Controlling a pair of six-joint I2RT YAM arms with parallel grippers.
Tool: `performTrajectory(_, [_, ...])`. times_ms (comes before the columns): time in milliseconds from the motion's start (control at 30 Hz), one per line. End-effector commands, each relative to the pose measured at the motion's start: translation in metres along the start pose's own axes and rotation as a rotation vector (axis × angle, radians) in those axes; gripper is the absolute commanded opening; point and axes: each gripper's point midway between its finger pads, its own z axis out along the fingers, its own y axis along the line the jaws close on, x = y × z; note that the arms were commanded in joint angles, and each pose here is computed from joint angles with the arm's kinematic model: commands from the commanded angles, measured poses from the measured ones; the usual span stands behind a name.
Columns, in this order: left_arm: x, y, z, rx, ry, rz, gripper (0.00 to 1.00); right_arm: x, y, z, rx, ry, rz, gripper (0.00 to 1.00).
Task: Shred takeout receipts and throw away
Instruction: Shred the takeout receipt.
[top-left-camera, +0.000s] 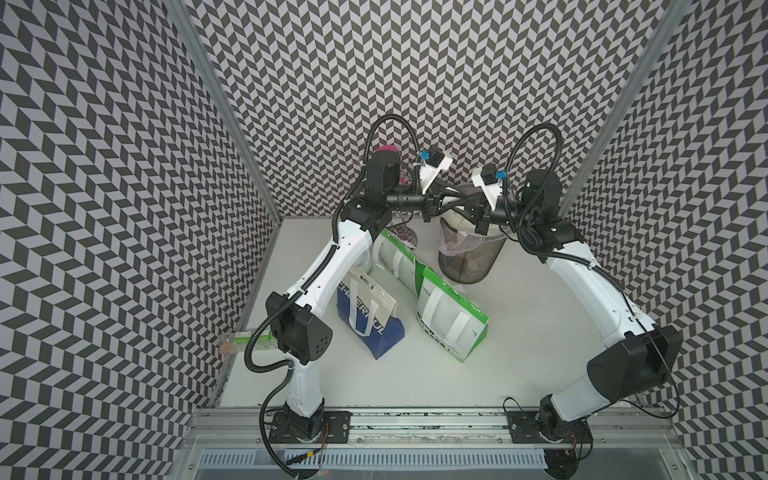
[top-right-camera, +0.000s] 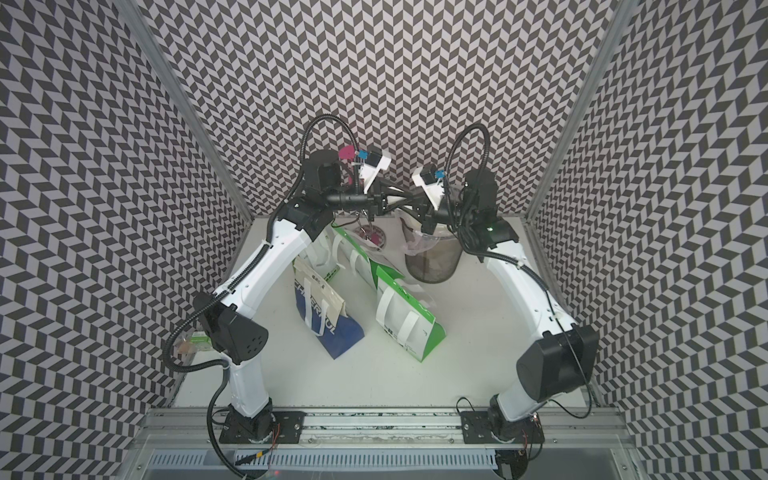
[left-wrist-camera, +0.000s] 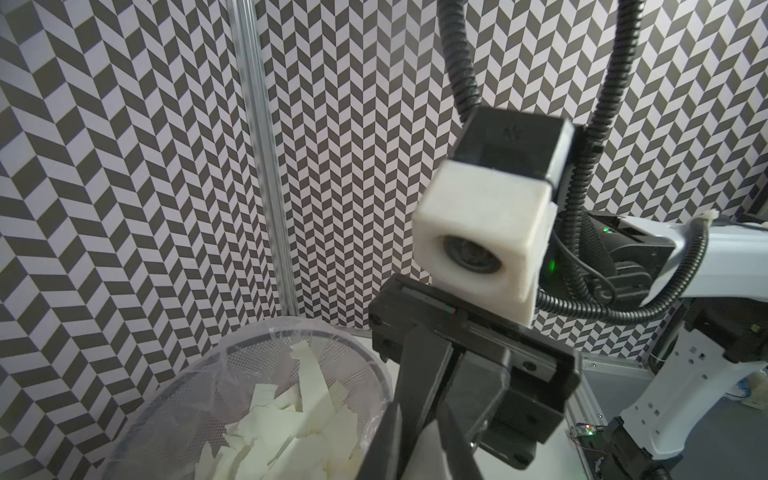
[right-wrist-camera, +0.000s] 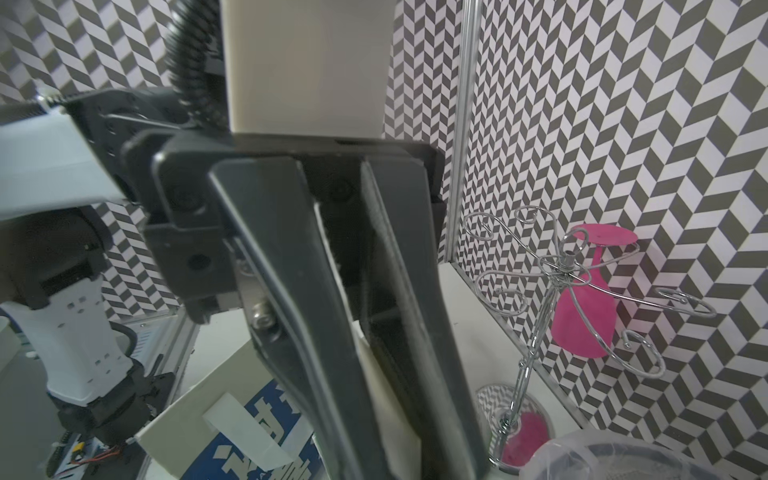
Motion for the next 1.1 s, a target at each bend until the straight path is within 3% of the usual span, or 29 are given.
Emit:
performTrajectory(0, [-0.001, -0.008, 0.0, 0.009, 0.017, -0.002, 0.13, -0.002, -0.008, 0.004, 0.079, 0.041, -0.076, 0.0])
performTrajectory(100, [-0.002, -0.006, 0.0, -0.002, 0.018, -0.006, 0.0, -0.005, -0.013, 0.005, 0.136, 0.054, -0.093, 0.0])
performTrajectory(233, [0.006, 0.01, -0.002, -0.095, 0.056, -0.024, 0.0, -0.016, -0.02, 0.002, 0.244, 0.037, -0.138, 0.0])
performTrajectory(367, [0.009, 0.043, -0.012, -0.296, 0.088, -0.054, 0.0, -0.043, -0.024, -0.018, 0.417, -0.057, -0.226, 0.0])
performTrajectory(567, [0.002, 0.06, -0.019, -0.398, 0.058, -0.083, 0.0, -0.063, -0.021, -0.04, 0.65, -0.126, -0.394, 0.0])
performTrajectory(967, [0.008, 0.108, -0.031, -0.587, 0.028, -0.089, 0.0, -0.074, -0.025, -0.095, 0.813, -0.19, -0.398, 0.0])
performTrajectory(1067, [0.007, 0.109, -0.019, -0.523, 0.01, -0.086, 0.0, -0.078, -0.027, -0.106, 0.799, -0.209, -0.381, 0.0])
